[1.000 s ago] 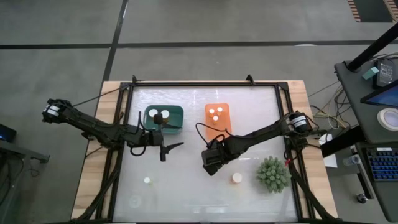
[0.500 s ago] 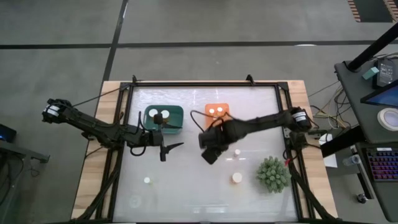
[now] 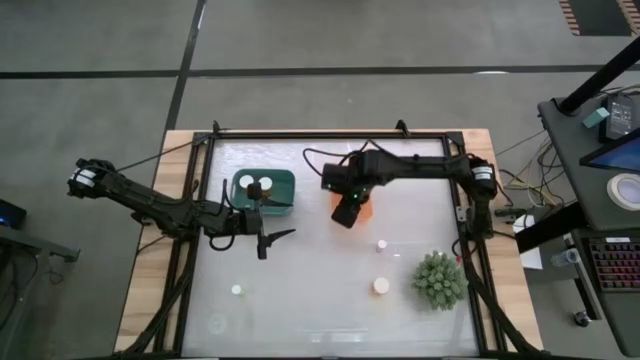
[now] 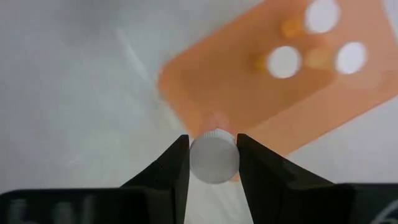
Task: Pick and place medicine bottles into bin by pill shape (circle, oval)
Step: Put the left small pink pill bottle into the orange bin
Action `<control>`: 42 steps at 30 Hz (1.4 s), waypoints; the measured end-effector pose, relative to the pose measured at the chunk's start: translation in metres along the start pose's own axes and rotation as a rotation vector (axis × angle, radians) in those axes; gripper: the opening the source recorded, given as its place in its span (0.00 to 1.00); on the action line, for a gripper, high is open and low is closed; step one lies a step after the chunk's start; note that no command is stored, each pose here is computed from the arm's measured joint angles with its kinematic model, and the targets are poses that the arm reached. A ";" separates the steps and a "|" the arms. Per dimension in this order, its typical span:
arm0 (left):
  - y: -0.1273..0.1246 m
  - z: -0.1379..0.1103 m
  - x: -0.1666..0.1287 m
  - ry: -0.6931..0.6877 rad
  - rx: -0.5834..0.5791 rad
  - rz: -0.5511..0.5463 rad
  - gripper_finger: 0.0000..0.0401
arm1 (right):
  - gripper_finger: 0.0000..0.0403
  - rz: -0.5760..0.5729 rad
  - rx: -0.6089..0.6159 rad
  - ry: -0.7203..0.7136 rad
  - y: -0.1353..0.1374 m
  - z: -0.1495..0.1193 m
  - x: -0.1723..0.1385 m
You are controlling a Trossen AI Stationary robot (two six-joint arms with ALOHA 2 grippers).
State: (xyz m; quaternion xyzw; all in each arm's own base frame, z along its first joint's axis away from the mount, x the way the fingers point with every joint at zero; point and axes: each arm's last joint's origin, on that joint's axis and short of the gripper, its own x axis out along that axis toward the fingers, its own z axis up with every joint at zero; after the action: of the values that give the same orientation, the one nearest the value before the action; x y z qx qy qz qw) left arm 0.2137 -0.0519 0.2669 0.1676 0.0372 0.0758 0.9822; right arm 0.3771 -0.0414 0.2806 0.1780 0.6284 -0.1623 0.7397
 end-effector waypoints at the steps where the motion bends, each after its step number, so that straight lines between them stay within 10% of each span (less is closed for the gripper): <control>1: 0.000 0.000 0.000 0.000 0.000 0.000 0.68 | 0.27 -0.003 -0.010 0.003 -0.005 0.002 0.001; 42: 0.000 0.000 0.000 0.000 0.000 0.000 0.68 | 0.29 -0.033 -0.095 0.015 -0.067 0.005 0.065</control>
State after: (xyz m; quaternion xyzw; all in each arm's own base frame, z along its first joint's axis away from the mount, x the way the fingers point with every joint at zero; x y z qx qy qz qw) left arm 0.2137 -0.0519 0.2669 0.1675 0.0374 0.0758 0.9822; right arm 0.3606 -0.1038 0.2128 0.1337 0.6438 -0.1431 0.7397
